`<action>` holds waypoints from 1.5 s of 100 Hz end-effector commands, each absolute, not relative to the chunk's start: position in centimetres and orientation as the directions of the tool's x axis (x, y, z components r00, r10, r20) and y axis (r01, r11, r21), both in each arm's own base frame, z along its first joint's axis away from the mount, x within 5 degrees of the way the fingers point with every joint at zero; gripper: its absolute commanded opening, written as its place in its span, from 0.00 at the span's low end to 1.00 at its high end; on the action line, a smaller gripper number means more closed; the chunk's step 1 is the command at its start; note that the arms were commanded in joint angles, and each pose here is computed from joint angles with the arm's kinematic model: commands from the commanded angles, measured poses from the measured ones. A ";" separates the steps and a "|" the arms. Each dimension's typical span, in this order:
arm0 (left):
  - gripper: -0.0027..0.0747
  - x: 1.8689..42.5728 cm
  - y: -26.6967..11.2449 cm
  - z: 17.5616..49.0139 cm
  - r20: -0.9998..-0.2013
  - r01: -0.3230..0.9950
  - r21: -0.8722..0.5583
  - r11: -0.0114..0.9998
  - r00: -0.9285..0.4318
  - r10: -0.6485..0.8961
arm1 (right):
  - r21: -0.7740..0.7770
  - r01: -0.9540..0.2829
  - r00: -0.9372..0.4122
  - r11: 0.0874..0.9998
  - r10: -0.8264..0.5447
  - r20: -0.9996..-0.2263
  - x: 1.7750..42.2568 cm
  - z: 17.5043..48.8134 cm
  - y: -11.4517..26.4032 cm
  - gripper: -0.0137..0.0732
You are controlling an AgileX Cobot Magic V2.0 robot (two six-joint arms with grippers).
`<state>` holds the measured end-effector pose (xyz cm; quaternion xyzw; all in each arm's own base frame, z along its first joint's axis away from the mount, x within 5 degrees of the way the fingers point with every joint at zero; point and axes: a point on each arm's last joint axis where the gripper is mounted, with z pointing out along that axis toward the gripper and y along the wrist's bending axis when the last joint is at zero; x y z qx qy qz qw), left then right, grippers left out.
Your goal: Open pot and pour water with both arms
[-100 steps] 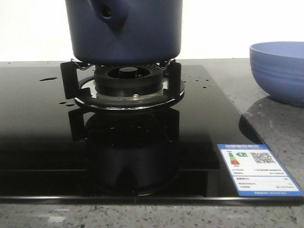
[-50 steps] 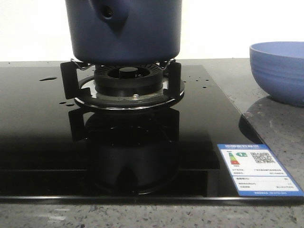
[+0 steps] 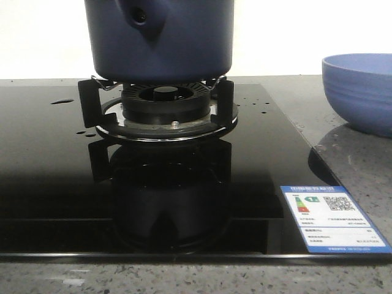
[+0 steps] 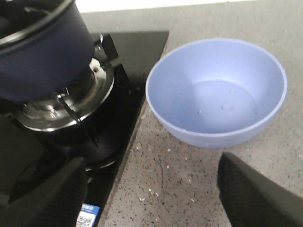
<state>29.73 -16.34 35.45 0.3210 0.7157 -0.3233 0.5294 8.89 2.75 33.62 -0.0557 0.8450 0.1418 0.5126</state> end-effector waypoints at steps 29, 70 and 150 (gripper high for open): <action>0.49 28.3 -12.9 43.4 -0.999 0.766 -0.052 0.640 -0.039 -0.035 | 0.113 -0.122 -0.528 0.986 0.031 -0.849 14.7 37.4 1.8 0.75; 0.49 28.9 -7.6 44.9 -0.998 0.644 -0.033 0.764 0.013 -0.055 | 0.090 -0.009 -0.685 0.996 0.060 -0.726 24.7 38.4 -0.4 0.75; 0.49 29.4 -4.4 45.0 -0.998 0.558 -0.030 0.829 0.024 -0.053 | 0.085 0.081 -0.883 0.993 0.111 -0.455 30.7 31.0 -3.8 0.12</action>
